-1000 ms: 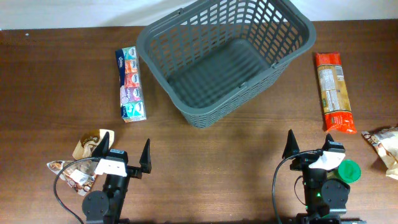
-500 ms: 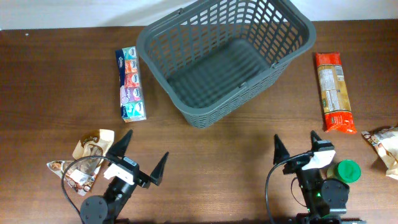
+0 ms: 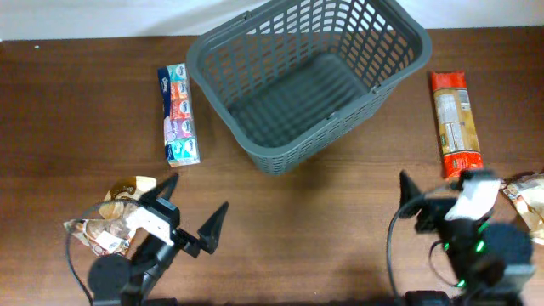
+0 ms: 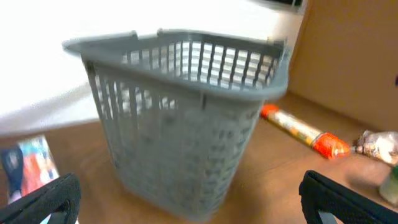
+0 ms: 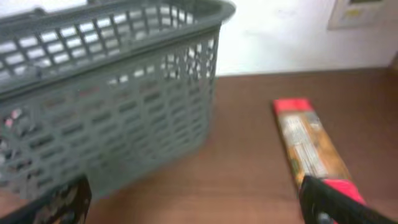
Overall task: Pack container
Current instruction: 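Raise both grippers from rest toward the grey basket, then grasp the grey basket rim with both grippers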
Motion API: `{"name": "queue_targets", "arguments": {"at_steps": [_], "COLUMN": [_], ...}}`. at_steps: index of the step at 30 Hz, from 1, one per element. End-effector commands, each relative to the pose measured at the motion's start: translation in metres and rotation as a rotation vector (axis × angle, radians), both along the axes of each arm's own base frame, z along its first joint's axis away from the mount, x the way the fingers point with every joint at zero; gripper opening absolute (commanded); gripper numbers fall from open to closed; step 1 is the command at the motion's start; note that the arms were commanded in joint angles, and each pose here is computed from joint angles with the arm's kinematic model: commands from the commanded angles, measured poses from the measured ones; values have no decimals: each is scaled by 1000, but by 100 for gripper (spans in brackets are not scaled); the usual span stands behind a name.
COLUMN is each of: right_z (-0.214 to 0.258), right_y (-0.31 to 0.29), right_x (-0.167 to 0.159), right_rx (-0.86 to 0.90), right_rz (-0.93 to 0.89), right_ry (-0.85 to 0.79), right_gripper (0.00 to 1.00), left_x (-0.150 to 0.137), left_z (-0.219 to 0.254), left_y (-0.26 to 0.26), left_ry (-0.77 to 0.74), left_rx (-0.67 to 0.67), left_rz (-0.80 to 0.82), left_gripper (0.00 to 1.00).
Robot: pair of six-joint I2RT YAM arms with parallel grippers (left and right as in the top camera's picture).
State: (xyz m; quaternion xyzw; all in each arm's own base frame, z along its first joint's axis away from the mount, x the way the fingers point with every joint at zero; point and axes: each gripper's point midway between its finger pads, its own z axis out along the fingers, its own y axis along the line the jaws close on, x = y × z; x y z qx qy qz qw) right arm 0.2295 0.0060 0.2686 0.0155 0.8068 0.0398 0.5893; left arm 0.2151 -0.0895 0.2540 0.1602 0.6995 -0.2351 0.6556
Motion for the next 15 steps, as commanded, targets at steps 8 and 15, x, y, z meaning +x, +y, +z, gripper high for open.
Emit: {"name": "queue_targets", "arguments": {"at_steps": [8, 15], "right_z": [90, 128], "right_y": [13, -8], "right_x": [23, 17], "right_rx": [58, 9], "right_rz": [59, -57], "right_ry": [185, 290], "right_gripper": [99, 99], "left_x": [-7, -5], "left_z": [56, 81], "left_y": [-1, 55], "left_ry": [-31, 304], "left_rx": [-94, -89], "left_rz": [-1, 373], "left_gripper": [99, 99]}}
